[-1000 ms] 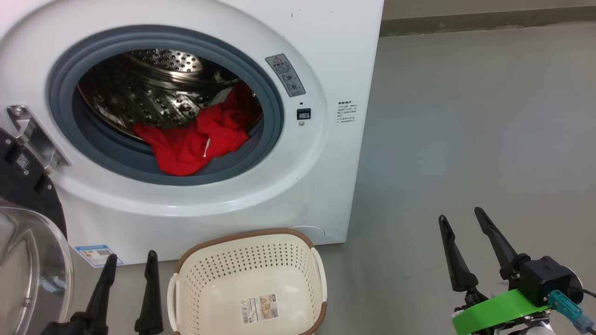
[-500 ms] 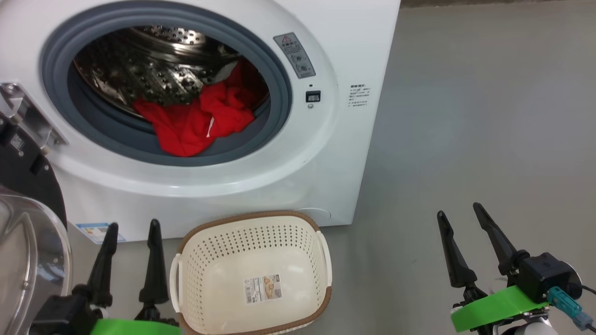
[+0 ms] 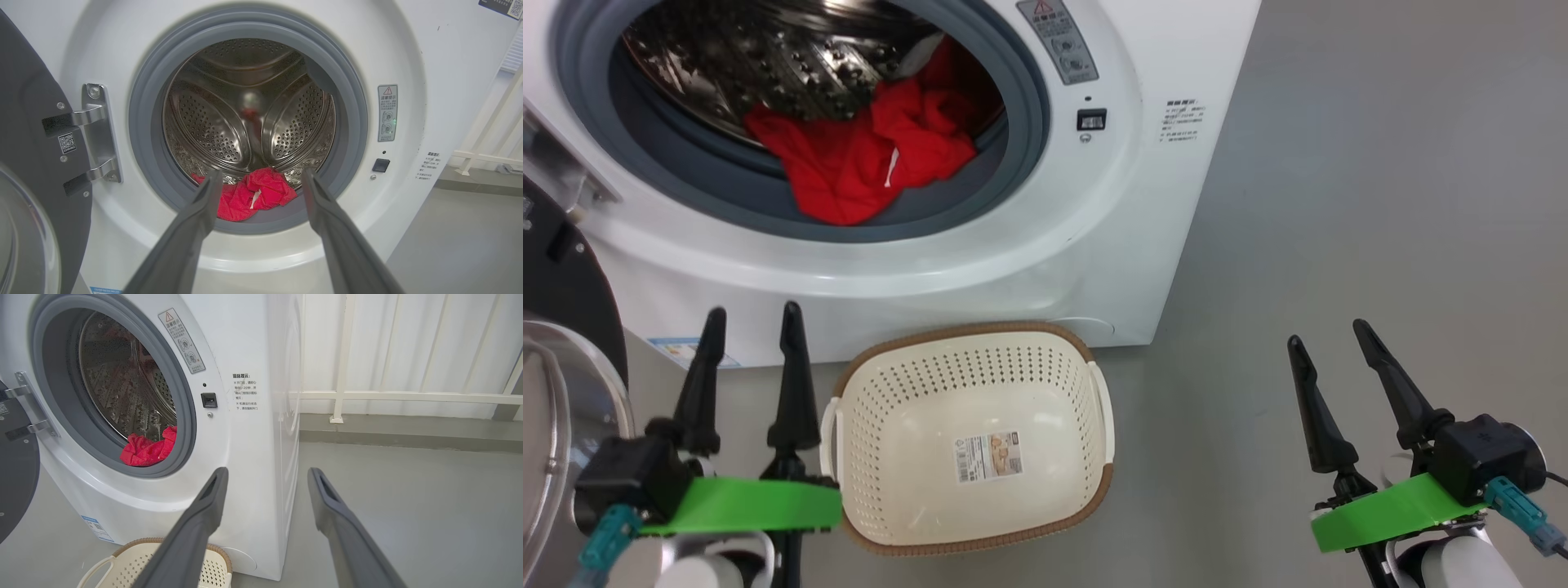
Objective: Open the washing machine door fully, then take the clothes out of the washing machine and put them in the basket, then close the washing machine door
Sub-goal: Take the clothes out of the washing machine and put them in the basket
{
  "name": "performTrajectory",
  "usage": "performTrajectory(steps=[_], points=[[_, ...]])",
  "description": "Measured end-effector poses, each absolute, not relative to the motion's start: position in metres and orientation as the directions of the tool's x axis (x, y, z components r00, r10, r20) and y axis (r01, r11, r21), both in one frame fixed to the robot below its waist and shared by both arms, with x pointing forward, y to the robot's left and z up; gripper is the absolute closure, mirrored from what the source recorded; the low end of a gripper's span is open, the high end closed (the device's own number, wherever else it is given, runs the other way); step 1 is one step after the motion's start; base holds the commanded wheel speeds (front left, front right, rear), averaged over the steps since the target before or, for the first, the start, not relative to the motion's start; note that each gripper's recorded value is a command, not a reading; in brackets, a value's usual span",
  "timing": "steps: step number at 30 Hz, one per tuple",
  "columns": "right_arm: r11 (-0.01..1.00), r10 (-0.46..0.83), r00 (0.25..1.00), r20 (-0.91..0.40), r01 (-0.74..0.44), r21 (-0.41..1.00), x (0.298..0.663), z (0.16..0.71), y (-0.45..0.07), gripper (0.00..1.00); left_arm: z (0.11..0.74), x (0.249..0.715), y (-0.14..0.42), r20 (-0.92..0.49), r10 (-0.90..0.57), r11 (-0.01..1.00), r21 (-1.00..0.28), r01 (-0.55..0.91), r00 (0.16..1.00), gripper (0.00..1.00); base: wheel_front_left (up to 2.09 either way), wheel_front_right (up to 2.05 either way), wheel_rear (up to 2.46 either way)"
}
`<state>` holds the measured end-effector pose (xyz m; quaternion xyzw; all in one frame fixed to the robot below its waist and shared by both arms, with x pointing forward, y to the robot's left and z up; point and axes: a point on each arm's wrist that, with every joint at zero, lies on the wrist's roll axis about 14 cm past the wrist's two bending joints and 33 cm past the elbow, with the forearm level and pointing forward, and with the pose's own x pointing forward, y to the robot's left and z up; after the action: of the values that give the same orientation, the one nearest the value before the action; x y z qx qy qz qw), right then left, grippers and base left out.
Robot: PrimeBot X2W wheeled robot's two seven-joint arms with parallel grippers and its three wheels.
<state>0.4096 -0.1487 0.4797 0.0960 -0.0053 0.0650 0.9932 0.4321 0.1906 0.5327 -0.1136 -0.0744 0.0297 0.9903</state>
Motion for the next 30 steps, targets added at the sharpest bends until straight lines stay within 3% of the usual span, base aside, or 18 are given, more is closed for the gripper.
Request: performTrajectory(steps=[30], points=[[0.98, 0.119, 0.991, -0.064, -0.107, 0.167, 0.458, 0.428, -0.154, 0.0, 0.511, 0.58, 0.178, 0.158, 0.034, 0.961, -0.275, 0.011, 0.987, 0.0, 0.0, 0.0, 0.0]])
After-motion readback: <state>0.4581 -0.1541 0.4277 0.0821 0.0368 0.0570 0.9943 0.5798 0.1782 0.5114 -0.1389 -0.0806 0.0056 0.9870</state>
